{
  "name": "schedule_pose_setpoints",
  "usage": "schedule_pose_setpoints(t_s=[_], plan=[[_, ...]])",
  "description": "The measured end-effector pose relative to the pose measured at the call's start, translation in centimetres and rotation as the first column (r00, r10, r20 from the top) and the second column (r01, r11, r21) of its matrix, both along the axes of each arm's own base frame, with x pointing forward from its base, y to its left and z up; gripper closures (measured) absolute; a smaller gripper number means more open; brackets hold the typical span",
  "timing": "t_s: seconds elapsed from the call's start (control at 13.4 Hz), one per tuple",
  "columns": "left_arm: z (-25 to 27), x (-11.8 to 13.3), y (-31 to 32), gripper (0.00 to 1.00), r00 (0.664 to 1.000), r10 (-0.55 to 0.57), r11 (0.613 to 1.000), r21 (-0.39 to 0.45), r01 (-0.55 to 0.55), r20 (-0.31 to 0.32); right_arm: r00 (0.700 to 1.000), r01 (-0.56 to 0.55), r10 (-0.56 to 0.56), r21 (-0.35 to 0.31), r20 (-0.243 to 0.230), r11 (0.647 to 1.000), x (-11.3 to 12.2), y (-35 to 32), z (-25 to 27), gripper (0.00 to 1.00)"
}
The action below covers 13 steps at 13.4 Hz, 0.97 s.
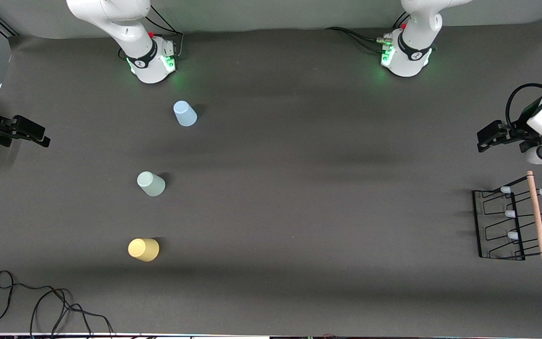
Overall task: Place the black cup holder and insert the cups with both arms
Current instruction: 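Reach the left gripper toward the black wire cup holder, then grasp the holder's wooden dowel with the left gripper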
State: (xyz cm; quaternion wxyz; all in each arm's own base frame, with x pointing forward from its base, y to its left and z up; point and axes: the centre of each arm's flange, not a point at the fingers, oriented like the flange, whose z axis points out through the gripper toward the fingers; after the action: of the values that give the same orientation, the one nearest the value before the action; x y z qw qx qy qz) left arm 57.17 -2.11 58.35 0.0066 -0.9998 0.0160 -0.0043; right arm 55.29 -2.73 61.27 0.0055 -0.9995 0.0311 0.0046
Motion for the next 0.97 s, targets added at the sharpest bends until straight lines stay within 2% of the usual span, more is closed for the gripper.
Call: schedule_pose_setpoints(t_s=[0.15, 0.22, 0.45, 0.6, 0.97], plan=[[-1.1, 1.5, 1.7, 0.07, 1.000, 0.018, 1.000, -0.011, -0.018, 0.000, 1.000, 0.000, 0.000, 0.000, 0.000, 1.000, 0.0, 0.0, 0.0, 0.00], [-2.0, 2.5, 3.3, 0.02, 1.000, 0.020, 1.000, -0.018, -0.020, -0.004, 1.000, 0.001, -0.001, 0.000, 0.000, 1.000, 0.0, 0.0, 0.0, 0.00], [-6.1, 5.7, 9.9, 0.01, 1.000, 0.001, 1.000, -0.012, -0.001, -0.023, 1.000, 0.001, -0.001, 0.000, 0.000, 1.000, 0.0, -0.1, 0.0, 0.00], [-10.1, 7.6, 14.7, 0.01, 1.000, -0.010, 1.000, -0.018, 0.010, 0.005, 1.000, 0.001, -0.001, 0.000, -0.001, 1.000, 0.0, -0.1, 0.0, 0.00], [-19.9, 9.7, 21.3, 0.01, 0.996, -0.085, 0.996, 0.012, 0.085, -0.008, 1.000, 0.001, -0.001, 0.000, -0.006, 1.000, 0.2, -0.1, -0.4, 0.00]])
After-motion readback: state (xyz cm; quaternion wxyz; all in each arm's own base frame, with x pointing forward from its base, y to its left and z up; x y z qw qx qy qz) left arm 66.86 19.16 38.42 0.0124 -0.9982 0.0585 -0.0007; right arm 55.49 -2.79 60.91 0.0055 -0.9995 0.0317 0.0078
